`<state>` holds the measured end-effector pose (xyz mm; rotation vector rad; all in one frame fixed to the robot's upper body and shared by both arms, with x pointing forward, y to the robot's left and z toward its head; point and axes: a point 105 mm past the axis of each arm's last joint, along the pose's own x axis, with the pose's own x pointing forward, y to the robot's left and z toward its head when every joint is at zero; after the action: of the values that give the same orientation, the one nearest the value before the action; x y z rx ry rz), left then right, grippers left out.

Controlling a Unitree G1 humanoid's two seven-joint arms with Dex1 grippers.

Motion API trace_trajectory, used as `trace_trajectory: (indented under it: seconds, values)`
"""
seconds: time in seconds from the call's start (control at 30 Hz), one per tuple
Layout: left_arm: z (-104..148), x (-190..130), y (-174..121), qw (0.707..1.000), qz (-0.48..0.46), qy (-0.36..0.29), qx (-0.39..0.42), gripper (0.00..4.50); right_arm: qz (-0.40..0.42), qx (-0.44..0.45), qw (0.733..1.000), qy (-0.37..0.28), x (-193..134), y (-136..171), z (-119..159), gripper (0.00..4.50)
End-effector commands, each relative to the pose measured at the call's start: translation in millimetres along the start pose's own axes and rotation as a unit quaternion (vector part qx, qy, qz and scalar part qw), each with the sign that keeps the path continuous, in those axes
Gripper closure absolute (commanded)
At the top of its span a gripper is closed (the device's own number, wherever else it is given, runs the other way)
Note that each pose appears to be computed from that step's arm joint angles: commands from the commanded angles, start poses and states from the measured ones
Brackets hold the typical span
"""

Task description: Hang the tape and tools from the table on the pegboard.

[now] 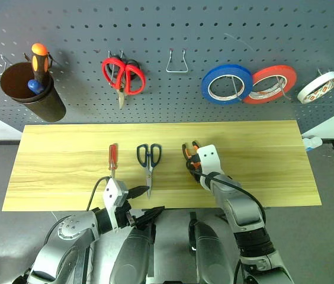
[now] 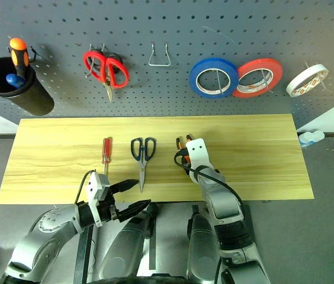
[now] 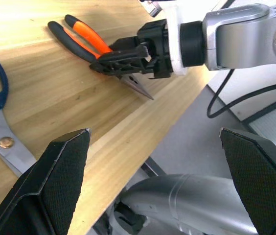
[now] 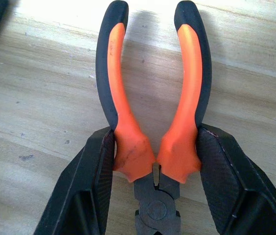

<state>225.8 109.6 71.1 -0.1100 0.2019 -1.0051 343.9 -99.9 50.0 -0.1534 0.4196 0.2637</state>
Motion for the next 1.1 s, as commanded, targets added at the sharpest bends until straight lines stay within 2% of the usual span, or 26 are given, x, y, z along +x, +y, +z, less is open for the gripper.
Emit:
trace_trajectory:
  seconds: [0.03,0.53,1.1]
  values:
    - [0.1,-0.2,-1.2,1.0,-0.009,-0.006,0.003,0.08,0.009,0.0,0.999,-0.036,-7.2,-1.8,14.2,2.36]
    - [4.1,4.0,10.3,1.0,-0.022,-0.004,0.018,0.08,0.065,0.01,0.995,-0.073,-21.1,-9.0,23.6,2.36]
    - [8.2,6.0,21.7,0.999,-0.032,0.001,0.029,0.08,0.157,0.083,0.96,-0.216,-49.4,0.2,75.0,2.36]
